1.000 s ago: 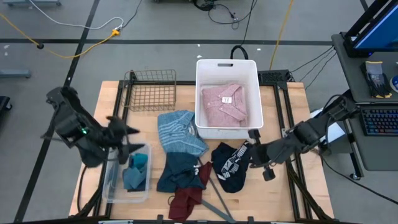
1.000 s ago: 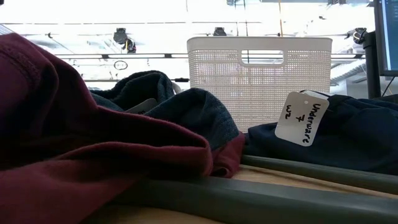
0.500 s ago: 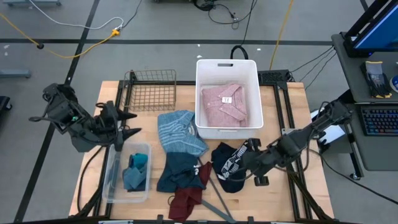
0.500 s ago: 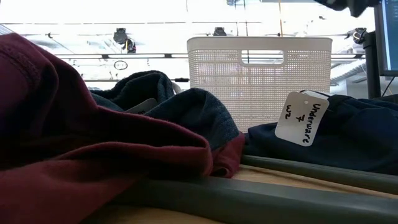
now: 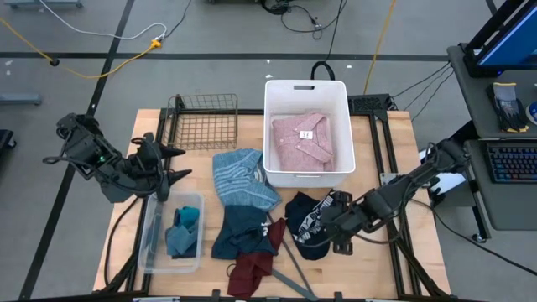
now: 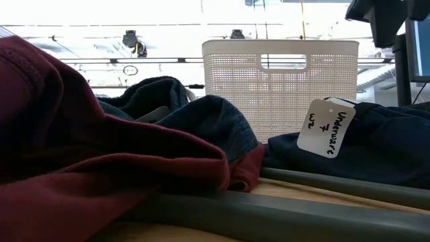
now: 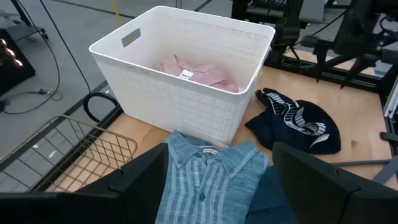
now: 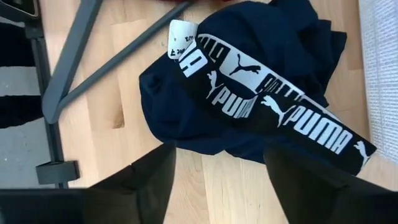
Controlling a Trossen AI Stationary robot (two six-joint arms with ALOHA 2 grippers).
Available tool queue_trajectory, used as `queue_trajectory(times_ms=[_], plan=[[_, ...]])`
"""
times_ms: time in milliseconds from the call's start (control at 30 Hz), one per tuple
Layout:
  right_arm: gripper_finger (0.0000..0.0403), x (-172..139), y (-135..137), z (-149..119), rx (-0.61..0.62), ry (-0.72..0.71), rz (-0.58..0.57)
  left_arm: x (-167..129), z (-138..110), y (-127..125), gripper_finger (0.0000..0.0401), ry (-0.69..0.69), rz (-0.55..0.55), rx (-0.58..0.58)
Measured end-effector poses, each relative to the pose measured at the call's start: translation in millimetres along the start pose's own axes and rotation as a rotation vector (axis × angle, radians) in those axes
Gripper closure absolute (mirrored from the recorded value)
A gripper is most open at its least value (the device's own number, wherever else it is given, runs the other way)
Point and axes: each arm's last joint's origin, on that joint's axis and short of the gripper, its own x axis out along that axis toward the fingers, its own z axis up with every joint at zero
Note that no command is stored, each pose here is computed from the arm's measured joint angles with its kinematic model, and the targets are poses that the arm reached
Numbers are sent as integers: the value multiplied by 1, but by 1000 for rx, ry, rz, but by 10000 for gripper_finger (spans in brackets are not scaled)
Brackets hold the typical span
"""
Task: Pick & Place Cloths
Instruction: Put the black and white underwear into the brown basket
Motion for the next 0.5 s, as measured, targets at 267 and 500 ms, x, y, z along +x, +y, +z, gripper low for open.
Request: queue_trajectory(times_ms=[267, 500], plan=[[146, 18, -4, 9, 37, 17, -68, 9, -11, -8, 128, 17, -16, 12], [150, 34, -17, 9, 150, 16, -116, 31, -38, -22, 131, 44, -36, 31]])
